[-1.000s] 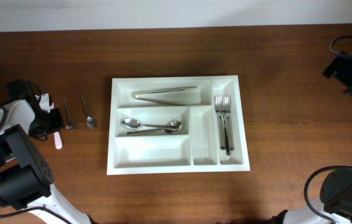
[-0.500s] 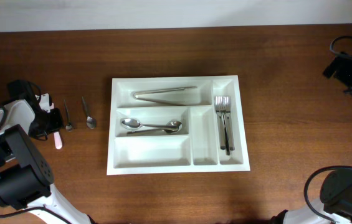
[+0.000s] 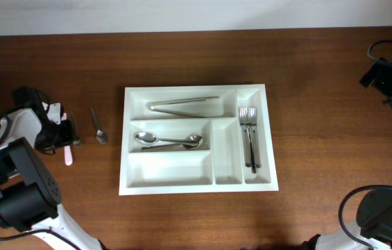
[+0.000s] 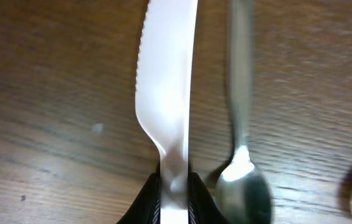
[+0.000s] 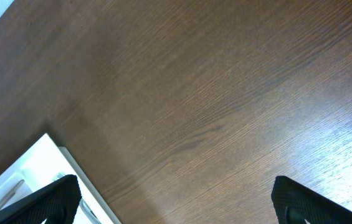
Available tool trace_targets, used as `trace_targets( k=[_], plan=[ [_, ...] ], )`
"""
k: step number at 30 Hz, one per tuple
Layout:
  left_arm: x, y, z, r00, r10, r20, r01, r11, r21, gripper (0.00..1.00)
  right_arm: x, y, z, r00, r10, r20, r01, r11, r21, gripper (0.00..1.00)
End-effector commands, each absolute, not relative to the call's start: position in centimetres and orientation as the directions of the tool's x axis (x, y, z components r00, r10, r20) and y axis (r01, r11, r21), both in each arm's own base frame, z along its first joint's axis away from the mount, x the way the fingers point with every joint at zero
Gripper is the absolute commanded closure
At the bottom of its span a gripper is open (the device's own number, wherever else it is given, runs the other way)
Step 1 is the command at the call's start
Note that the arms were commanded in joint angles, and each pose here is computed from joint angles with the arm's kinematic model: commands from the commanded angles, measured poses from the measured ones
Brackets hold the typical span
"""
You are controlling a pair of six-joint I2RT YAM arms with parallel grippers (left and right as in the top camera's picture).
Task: Pack container
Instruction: 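Lower the left gripper onto the white plastic knife and grasp it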
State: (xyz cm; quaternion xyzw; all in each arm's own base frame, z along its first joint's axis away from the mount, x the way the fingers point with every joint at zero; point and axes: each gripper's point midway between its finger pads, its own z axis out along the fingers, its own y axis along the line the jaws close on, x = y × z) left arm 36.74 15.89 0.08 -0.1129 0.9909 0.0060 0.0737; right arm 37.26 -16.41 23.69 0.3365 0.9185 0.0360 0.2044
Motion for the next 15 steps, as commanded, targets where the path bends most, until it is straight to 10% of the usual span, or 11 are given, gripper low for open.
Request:
trace_targets(
  k=[1,15],
  plan=[
    [38.1,15.4,0.8,-0.968,-0.18,-0.173,-0.18,0.984,-0.017,0.98,37.2,-16.4,24.6,-0.676,0.637,-0.37,0.604,0.767,0.216,0.01],
    [40.0,15.1,10.9,-0.918,0.006,-0.397,-0.034,0.995,0.094,0.98,37.2,-16.4,24.6,-0.676,0.637,-0.37,0.605,0.767,0.216,0.01]
  ],
)
